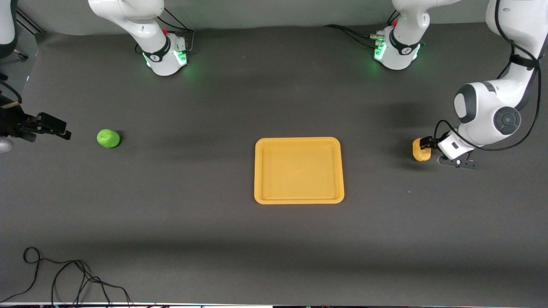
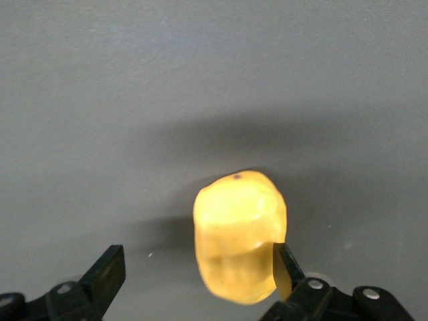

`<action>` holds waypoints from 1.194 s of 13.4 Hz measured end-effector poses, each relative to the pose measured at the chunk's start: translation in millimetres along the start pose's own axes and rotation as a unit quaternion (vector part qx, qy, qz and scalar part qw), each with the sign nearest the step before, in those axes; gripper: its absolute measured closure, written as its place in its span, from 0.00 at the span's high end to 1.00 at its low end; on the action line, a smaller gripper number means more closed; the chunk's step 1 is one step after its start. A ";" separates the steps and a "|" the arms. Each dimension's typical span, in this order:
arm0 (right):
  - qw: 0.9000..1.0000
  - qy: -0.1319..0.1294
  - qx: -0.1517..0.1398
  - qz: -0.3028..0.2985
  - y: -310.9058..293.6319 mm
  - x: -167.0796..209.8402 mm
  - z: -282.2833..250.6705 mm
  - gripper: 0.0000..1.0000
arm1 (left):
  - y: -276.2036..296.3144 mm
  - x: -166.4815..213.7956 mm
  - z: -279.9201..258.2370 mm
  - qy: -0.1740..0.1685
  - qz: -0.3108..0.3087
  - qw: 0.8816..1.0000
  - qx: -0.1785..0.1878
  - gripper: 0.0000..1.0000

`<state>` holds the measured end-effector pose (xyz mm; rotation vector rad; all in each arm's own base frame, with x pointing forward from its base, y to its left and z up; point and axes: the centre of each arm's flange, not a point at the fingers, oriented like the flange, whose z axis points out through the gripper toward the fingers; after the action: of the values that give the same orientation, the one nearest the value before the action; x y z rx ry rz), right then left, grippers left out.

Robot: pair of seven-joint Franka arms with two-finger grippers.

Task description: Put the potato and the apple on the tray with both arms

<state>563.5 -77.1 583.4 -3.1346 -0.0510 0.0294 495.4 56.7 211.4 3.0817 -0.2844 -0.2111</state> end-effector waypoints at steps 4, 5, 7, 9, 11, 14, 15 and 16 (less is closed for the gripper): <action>1.000 0.004 0.000 0.002 93.0 -44.9 23.3 1.00 | 9.6 2.0 7.8 -0.006 0.008 1.000 -0.003 0.96; 1.000 0.003 -0.002 0.005 100.1 -63.0 26.5 1.00 | 10.2 1.2 14.7 -0.011 0.009 1.000 -0.005 0.95; 1.000 0.003 0.000 0.002 97.9 -102.2 34.7 1.00 | 10.1 1.9 29.3 -0.014 0.008 1.000 -0.007 0.85; 1.000 0.005 0.011 -0.004 88.3 -135.7 44.4 1.00 | 9.7 2.9 34.0 -0.013 0.008 1.000 -0.008 0.68; 1.000 0.006 0.017 -0.007 82.4 -152.9 51.0 1.00 | 9.6 6.7 25.1 -0.005 0.005 1.000 -0.005 0.58; 1.000 0.016 0.016 0.001 90.8 -157.7 70.4 1.00 | 37.9 25.9 -11.5 -0.003 -0.028 1.000 -0.006 0.58; 1.000 0.022 0.015 0.008 99.1 -159.2 84.8 1.00 | 58.8 38.0 -29.4 0.000 -0.044 0.999 -0.006 0.58; 0.999 0.028 0.014 0.016 106.2 -161.3 102.6 1.00 | 85.7 51.8 -46.5 0.010 -0.061 0.998 -0.006 0.58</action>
<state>403.8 -187.9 483.1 -3.1062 -0.0004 -0.0577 537.0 -35.8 255.1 3.0893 -0.0925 -0.1838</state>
